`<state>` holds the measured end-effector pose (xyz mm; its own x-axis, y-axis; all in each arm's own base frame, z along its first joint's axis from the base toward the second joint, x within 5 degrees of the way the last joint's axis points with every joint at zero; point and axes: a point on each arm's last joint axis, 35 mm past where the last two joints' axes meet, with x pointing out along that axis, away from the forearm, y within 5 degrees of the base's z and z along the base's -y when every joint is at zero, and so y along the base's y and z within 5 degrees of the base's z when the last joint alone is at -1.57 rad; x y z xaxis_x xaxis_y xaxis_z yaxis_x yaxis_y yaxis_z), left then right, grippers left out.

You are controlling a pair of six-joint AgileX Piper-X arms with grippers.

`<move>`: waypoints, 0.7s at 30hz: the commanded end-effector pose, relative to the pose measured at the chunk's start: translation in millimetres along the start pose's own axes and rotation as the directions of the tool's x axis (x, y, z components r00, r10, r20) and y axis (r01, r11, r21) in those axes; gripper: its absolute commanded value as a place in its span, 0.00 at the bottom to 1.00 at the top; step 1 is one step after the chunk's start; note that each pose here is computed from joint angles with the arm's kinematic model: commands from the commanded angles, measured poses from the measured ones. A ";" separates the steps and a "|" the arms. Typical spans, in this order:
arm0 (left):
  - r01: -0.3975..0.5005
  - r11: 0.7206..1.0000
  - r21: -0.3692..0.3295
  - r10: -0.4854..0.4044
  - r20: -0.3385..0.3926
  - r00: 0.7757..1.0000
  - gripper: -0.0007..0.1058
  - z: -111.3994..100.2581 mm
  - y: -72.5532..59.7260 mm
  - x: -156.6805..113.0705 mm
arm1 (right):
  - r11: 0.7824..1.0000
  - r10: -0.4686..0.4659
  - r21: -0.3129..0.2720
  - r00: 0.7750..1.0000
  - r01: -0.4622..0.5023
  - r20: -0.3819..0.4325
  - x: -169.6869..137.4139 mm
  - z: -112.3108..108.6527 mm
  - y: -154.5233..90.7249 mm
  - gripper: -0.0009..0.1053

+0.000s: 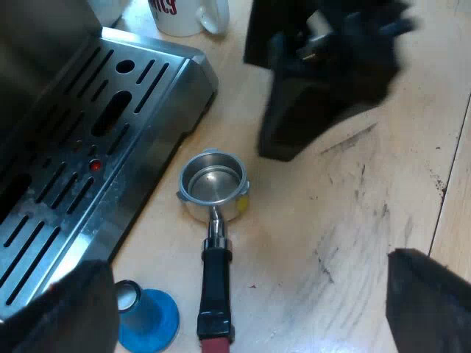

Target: Put the handle in the coffee machine

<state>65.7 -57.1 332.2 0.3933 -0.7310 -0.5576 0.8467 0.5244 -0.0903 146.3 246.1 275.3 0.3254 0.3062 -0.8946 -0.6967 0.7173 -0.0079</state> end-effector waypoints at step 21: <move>-0.008 1.000 -0.009 0.008 0.004 1.000 0.72 1.0 -0.5 -2.2 | 0.997 0.066 0.047 0.994 -0.063 -0.082 79.6 20.4 -38.8 0.82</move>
<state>65.7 -57.1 332.2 0.3933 -0.7310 -0.5576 0.8467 0.5244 -0.0903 207.7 254.8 215.5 0.2308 0.2997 -0.9257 -0.6779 0.7320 0.0680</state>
